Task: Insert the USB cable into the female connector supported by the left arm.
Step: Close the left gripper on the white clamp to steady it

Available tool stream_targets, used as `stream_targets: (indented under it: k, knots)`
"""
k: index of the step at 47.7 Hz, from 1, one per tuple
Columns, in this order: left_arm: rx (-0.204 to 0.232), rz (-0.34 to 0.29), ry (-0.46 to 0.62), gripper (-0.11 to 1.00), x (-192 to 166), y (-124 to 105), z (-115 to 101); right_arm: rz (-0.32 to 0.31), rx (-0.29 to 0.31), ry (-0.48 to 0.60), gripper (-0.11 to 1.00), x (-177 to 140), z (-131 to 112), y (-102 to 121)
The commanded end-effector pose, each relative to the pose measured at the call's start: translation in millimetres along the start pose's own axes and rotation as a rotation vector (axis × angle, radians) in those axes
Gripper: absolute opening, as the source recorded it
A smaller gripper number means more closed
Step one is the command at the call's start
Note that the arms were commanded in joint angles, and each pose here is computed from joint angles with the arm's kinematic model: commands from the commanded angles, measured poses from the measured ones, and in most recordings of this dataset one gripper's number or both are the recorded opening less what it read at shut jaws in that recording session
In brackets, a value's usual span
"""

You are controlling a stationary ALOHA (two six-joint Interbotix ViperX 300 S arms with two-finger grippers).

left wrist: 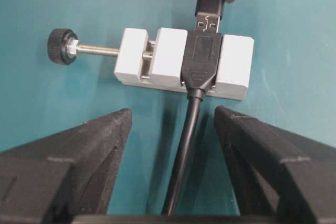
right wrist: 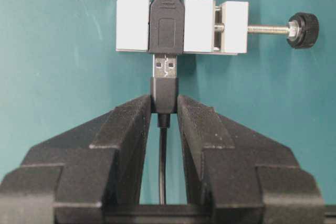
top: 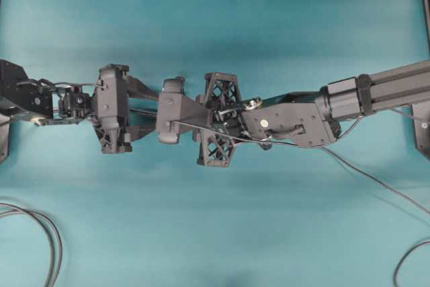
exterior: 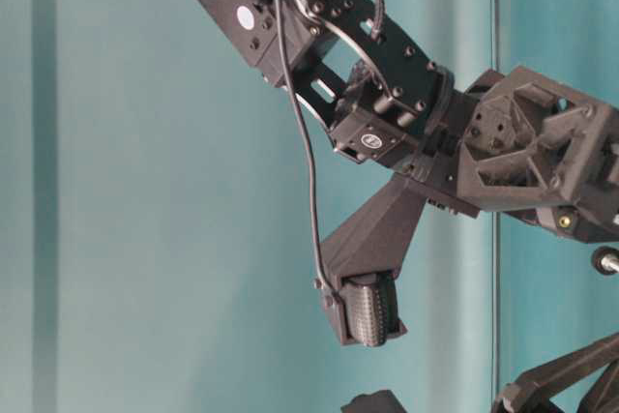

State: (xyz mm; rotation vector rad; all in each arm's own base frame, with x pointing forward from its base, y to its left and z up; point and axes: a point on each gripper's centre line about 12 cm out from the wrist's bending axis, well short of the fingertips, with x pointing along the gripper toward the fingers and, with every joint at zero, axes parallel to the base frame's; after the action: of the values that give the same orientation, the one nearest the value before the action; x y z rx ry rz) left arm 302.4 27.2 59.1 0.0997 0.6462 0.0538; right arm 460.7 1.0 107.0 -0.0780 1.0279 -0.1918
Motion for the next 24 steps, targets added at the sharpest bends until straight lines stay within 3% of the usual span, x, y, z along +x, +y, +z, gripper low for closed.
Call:
stream_targets:
  k: [1, 24]
  knots:
    - [-0.008, -0.005, -0.021, 0.78, 2, -1, 8, 0.002, 0.008, -0.049, 0.22, -10, 17, -3]
    - [0.0, -0.011, -0.029, 0.78, 7, -3, 19, -0.001, -0.013, -0.053, 0.22, -11, 20, -3]
